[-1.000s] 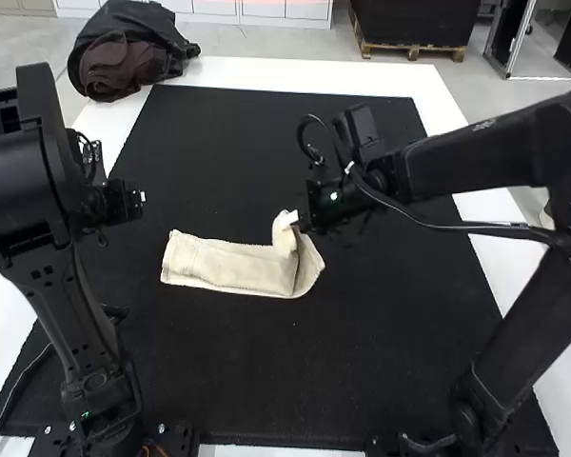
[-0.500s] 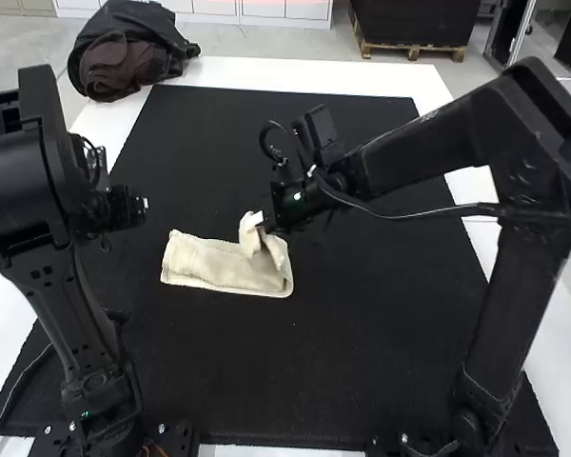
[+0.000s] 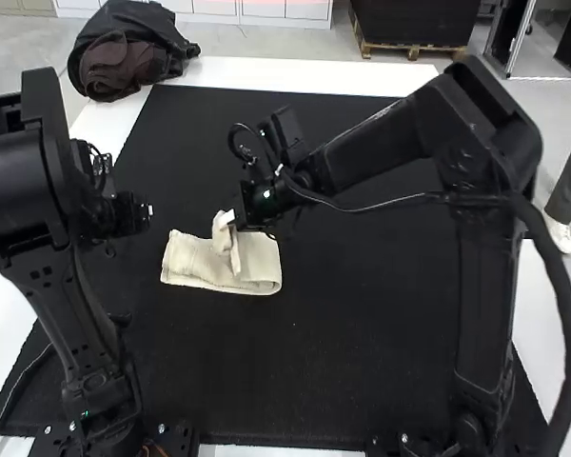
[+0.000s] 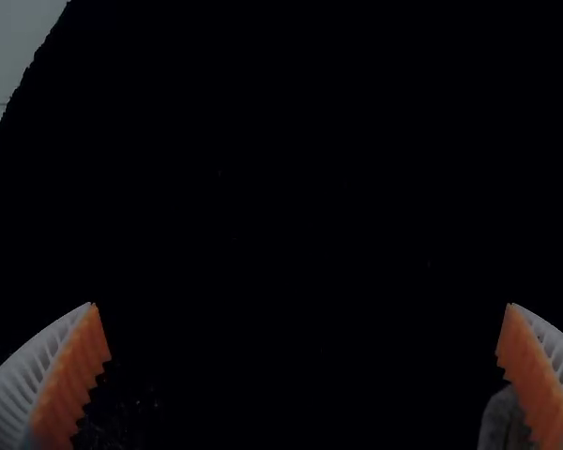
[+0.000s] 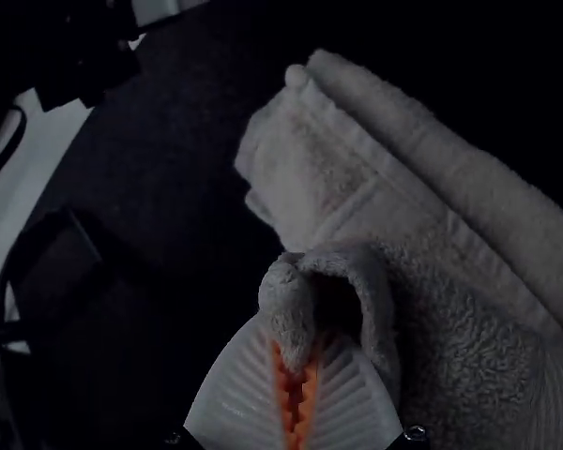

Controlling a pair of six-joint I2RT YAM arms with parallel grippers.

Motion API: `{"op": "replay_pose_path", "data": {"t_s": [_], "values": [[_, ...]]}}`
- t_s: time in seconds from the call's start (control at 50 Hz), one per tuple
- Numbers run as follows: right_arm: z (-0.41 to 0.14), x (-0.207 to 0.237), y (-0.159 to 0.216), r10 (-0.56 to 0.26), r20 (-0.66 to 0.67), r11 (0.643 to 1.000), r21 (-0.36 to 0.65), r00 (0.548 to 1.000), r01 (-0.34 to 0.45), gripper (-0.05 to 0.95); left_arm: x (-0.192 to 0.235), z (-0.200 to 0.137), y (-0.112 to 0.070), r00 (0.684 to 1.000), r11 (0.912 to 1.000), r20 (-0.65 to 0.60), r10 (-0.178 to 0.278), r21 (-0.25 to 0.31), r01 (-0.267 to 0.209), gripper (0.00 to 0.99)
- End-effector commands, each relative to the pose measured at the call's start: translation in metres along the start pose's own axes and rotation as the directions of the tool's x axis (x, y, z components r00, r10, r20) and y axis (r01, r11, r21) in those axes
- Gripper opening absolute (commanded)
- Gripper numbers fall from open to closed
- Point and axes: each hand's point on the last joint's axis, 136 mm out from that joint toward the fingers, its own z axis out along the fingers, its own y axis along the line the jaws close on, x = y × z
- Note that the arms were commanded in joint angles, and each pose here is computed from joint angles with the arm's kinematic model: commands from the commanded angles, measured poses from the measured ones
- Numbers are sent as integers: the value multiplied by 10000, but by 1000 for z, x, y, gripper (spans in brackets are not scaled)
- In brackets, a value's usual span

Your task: Fold the towel.

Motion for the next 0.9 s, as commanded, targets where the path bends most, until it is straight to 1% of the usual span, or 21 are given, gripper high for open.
{"op": "replay_pose_path", "data": {"t_s": [0.0, 0.32, 0.88], "values": [[10, -13, 22, -305, 163, 9984, -471, 9994, 312, -23, -3, -3, -1, 9997, 9998, 120, 202, -50, -201, 967], [36, -25, 37, -605, 223, 9951, -775, 9979, 620, -23, -1, -4, -1, 9997, 9997, 107, 234, -60, -233, 967], [73, -46, 54, -734, 448, 9899, -1182, 9963, 782, -20, -4, -7, -1, 9994, 9996, 226, 263, -73, -261, 967]]}}
